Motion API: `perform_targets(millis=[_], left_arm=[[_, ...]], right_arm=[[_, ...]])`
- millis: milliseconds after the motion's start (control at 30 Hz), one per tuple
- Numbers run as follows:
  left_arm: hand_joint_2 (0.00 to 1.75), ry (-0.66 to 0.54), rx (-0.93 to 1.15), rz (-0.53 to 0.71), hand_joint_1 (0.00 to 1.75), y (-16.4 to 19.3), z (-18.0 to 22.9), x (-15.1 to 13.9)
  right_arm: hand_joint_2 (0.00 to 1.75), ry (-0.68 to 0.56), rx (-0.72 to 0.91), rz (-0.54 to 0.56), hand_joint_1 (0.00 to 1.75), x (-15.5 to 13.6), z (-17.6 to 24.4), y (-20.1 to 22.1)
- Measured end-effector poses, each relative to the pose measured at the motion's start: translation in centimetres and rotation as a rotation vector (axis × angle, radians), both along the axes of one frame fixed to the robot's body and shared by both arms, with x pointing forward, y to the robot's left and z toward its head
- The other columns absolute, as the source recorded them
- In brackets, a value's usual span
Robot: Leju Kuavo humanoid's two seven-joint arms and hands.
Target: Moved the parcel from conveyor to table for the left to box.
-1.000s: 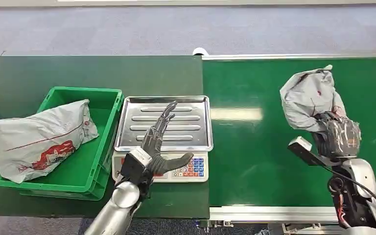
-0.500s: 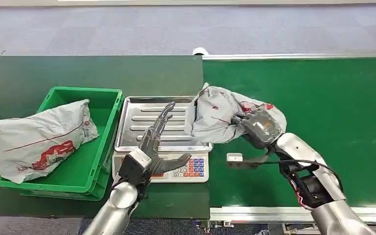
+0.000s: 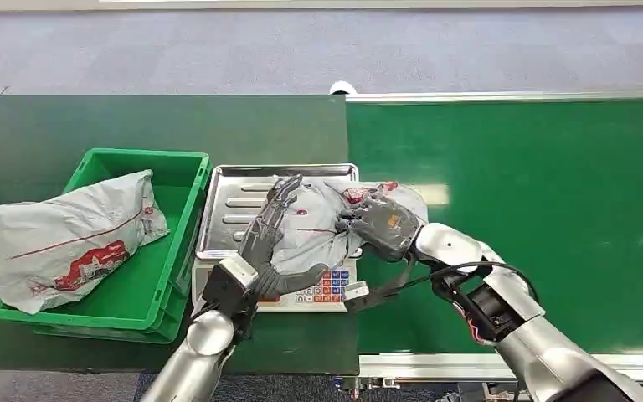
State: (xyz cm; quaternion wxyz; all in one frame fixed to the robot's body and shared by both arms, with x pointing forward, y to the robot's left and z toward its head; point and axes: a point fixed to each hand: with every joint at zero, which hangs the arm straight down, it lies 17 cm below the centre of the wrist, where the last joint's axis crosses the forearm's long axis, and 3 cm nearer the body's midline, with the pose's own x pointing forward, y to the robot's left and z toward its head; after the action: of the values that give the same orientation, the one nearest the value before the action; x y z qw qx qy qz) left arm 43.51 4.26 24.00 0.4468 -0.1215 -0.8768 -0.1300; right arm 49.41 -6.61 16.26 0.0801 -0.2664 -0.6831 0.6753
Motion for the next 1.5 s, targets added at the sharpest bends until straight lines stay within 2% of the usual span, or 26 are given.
perform_targets(millis=[100,267,333,400,467,500,533,567,600,633,667,733,767,1267,1300,1333,1500], left_arm=[[1.75,0.0,0.0,-0.002,0.0,0.0,0.0,0.0],[1.75,0.003,0.002,-0.016,0.0,-0.3,0.0,-0.1],[1.75,0.004,0.003,-0.022,0.0,-0.5,0.0,-0.2],[1.75,0.007,0.006,-0.026,0.0,-0.7,-0.1,-0.3],[1.75,0.01,0.006,-0.03,0.0,-0.8,-0.2,-0.4],[1.75,0.012,0.005,-0.031,0.0,-0.8,-0.3,-0.5],[1.75,0.014,0.005,-0.032,0.0,-0.9,-0.4,-0.5],[1.75,0.016,0.005,-0.034,0.0,-1.0,-0.4,-0.5],[1.75,0.019,0.007,-0.037,0.0,-1.0,-0.5,-0.6],[1.75,0.019,0.01,-0.039,0.0,-1.1,-0.6,-0.6],[1.75,0.02,0.013,-0.042,0.0,-1.3,-0.6,-0.7],[1.75,0.02,0.013,-0.048,0.0,-1.5,-0.5,-0.8],[1.75,0.021,0.012,-0.051,0.0,-1.7,-0.5,-0.9],[1.75,0.026,0.006,-0.071,0.0,-2.5,-0.4,-1.1],[1.75,0.027,0.006,-0.071,0.0,-2.6,-0.4,-1.1],[1.75,0.028,0.006,-0.071,0.0,-2.6,-0.5,-1.1],[1.75,0.029,0.005,-0.073,0.0,-2.7,-0.4,-1.1]], right_arm=[[1.75,0.015,-0.01,0.02,1.75,-0.1,0.3,1.5],[1.75,0.055,-0.006,0.012,1.64,0.1,0.2,4.0],[1.75,0.067,-0.012,0.005,1.71,0.2,-0.2,4.6],[1.75,0.081,-0.021,-0.006,1.66,0.4,-0.8,5.0],[1.75,0.098,-0.042,-0.028,1.48,0.7,-1.5,5.3],[1.75,0.103,-0.052,-0.038,1.29,0.9,-1.9,5.4],[1.75,0.108,-0.057,-0.046,1.29,1.0,-2.1,5.5],[1.75,0.11,-0.065,-0.053,1.12,1.1,-2.3,5.6],[1.75,0.114,-0.082,-0.063,1.08,1.3,-2.6,5.7],[1.75,0.119,-0.102,-0.073,1.08,1.5,-2.9,5.9],[1.75,0.123,-0.124,-0.085,1.59,1.7,-3.2,6.0],[1.75,0.125,-0.155,-0.109,1.59,2.0,-3.7,6.3],[1.75,0.121,-0.167,-0.121,1.75,2.2,-3.9,6.4],[1.75,0.087,-0.174,-0.168,1.68,2.9,-4.0,7.4],[1.75,0.087,-0.175,-0.169,0.54,2.9,-4.0,7.4],[1.75,0.088,-0.176,-0.17,0.0,2.9,-4.1,7.4],[1.75,0.065,-0.148,-0.17,0.0,3.0,-3.4,7.6]])
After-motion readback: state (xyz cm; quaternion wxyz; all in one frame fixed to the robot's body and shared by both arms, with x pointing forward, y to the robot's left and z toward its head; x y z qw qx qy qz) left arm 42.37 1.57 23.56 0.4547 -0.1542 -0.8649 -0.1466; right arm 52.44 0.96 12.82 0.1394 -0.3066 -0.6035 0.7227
